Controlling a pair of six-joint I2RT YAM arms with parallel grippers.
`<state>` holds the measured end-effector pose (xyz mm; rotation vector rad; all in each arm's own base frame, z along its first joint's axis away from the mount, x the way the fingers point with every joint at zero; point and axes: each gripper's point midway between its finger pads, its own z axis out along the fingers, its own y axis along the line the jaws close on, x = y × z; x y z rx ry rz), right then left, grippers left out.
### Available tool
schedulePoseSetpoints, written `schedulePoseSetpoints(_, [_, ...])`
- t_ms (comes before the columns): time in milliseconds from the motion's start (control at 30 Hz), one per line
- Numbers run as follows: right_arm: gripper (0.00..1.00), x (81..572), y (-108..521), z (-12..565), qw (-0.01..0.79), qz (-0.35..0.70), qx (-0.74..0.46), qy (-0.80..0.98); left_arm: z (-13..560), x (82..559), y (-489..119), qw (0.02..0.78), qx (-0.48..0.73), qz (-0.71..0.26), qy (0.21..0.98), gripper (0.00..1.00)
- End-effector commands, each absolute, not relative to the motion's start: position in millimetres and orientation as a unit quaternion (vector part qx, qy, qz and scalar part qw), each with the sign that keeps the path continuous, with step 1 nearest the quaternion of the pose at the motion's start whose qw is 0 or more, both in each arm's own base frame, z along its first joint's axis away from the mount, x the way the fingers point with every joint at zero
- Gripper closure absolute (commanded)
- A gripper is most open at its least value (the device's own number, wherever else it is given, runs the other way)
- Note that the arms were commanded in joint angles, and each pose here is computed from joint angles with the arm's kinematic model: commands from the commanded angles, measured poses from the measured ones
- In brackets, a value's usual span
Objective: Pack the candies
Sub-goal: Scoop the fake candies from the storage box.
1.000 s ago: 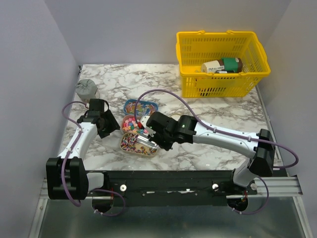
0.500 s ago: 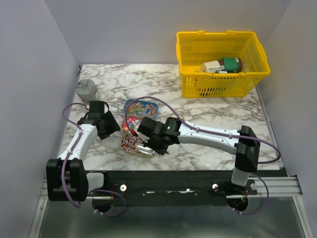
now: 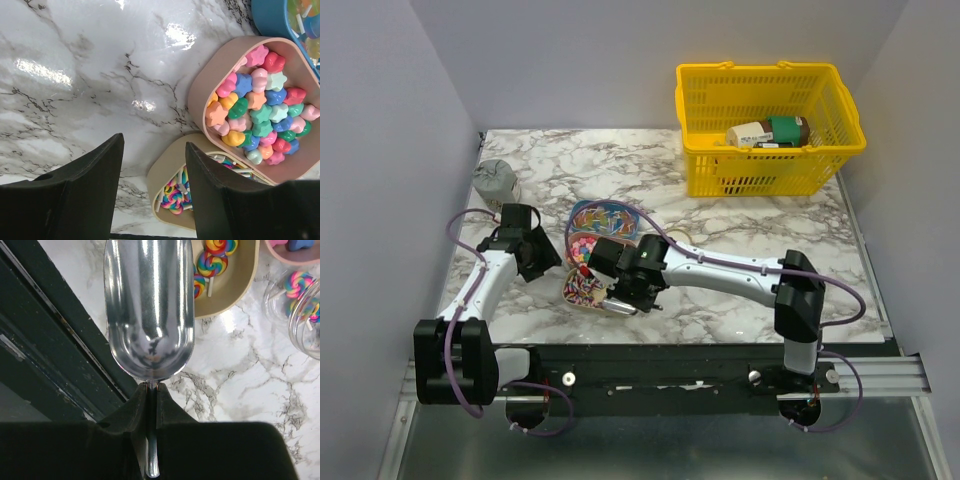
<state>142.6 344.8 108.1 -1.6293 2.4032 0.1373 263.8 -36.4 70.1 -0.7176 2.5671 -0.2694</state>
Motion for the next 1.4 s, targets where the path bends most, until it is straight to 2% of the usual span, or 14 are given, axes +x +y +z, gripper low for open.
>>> schedulePoseSetpoints(0, [0.99,156.3,350.5,105.7,0.121,0.012,-0.569,0.813,59.5,252.3,-43.1,0.203,-0.279,-0.108,0.932,0.4])
schedulePoseSetpoints(333, [0.99,164.6,354.0,101.5,0.096,0.008,-0.582,0.808,43.6,247.3,-53.1,0.17,-0.284,-0.128,0.935,0.45])
schedulePoseSetpoints(600, [0.99,168.7,336.5,95.6,0.068,-0.009,-0.579,0.812,42.7,250.0,-54.1,0.167,-0.285,-0.129,0.935,0.48])
schedulePoseSetpoints(967, [0.99,180.6,348.5,86.9,0.056,-0.016,-0.583,0.81,41.5,253.1,-55.1,0.168,-0.283,-0.133,0.935,0.52])
schedulePoseSetpoints(1367, [0.99,195.8,371.3,79.7,0.093,-0.004,-0.584,0.806,44.2,253.4,-62.5,0.168,-0.272,-0.155,0.935,0.7])
